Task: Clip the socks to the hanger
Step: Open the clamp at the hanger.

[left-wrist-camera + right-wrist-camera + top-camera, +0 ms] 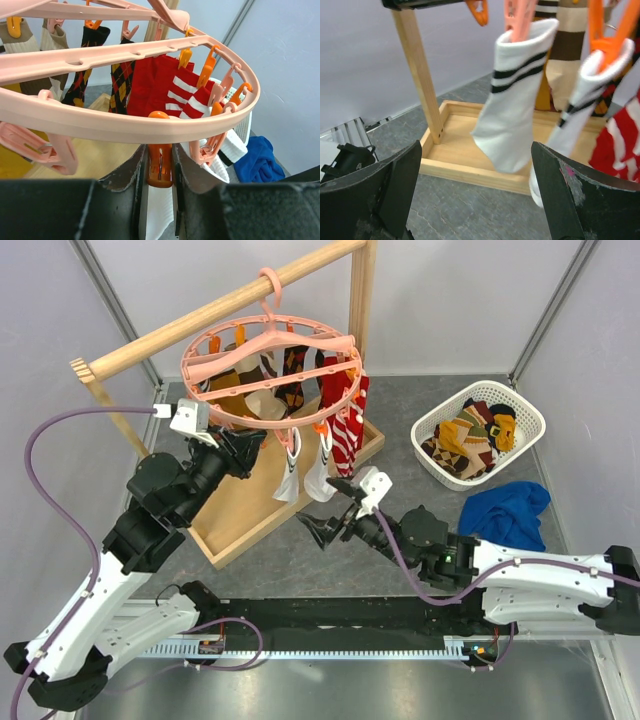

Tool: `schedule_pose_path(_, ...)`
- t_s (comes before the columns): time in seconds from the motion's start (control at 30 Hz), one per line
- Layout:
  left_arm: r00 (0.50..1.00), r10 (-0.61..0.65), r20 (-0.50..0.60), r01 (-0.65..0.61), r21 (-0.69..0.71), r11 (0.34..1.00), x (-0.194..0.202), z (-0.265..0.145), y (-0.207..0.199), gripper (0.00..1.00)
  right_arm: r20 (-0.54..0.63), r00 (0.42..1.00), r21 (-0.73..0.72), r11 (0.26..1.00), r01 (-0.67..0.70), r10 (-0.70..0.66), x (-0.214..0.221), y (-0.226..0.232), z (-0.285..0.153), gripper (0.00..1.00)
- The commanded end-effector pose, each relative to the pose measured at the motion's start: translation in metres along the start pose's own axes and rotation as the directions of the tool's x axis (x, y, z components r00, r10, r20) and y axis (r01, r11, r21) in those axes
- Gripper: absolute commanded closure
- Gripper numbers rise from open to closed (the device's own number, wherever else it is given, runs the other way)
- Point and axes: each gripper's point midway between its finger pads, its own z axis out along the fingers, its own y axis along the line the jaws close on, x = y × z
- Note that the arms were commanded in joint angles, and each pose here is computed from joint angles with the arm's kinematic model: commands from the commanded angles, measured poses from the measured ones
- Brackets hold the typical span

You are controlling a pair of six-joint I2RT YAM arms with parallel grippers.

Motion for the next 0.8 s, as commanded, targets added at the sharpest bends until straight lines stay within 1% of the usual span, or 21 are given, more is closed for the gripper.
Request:
schedule_pose_path(0.0, 0.999, -0.02, 0.029, 0.019, 0.023, 1.0, -0.004, -0.004, -0.004, 0.91, 0.148, 0.989, -0.121, 0.993, 0.015, 0.003, -0.048, 0.029, 0.02, 0.02)
schedule_pose_path(0.07, 0.999, -0.022, 0.026, 0.021, 0.021, 1.0, -0.001, -0.005, -0.002, 0.93, 0.167, 0.986, -0.129, 0.991, 0.026, -0.004, -0.052, 0.034, 0.029, 0.02)
schedule_pose_path(0.2, 1.0, -0.02, 0.023, 0.02, 0.007, 1.0, 0.003, -0.007, 0.001, 0.93, 0.179, 0.984, -0.208, 0.977, 0.051, -0.013, -0.056, 0.055, 0.053, 0.02)
schedule_pose_path(0.33, 0.999, -0.024, 0.032, 0.024, 0.013, 1.0, -0.001, -0.009, 0.0, 0.94, 0.188, 0.981, -0.228, 0.97, 0.084, -0.04, -0.056, 0.061, 0.072, 0.02)
schedule_pose_path(0.4, 0.999, -0.032, 0.037, 0.031, 0.021, 0.999, -0.002, -0.01, -0.001, 0.94, 0.189, 0.981, -0.224, 0.971, 0.084, -0.041, -0.056, 0.054, 0.081, 0.03)
schedule_pose_path(0.43, 0.998, -0.035, 0.044, 0.034, 0.02, 0.999, -0.004, -0.011, -0.001, 0.94, 0.184, 0.983, -0.247, 0.967, 0.069, -0.023, -0.054, 0.054, 0.083, 0.04)
schedule_pose_path(0.47, 0.998, -0.047, 0.047, 0.047, 0.019, 0.999, -0.005, -0.011, -0.001, 0.94, 0.194, 0.981, -0.227, 0.972, 0.064, -0.019, -0.057, 0.042, 0.088, 0.04)
schedule_pose_path(0.53, 0.997, -0.065, 0.052, 0.064, 0.014, 0.998, -0.005, -0.012, -0.001, 0.94, 0.196, 0.98, -0.214, 0.975, 0.063, -0.021, -0.055, 0.034, 0.093, 0.05)
schedule_pose_path(0.7, 0.992, -0.117, 0.044, 0.116, 0.011, 0.993, -0.003, -0.011, -0.002, 0.92, 0.205, 0.977, -0.184, 0.978, 0.099, -0.06, -0.054, 0.02, 0.105, 0.08)
schedule_pose_path(0.77, 0.99, -0.133, 0.04, 0.132, 0.017, 0.991, -0.002, -0.01, -0.004, 0.9, 0.204, 0.976, -0.179, 0.977, 0.119, -0.081, -0.052, 0.019, 0.108, 0.11)
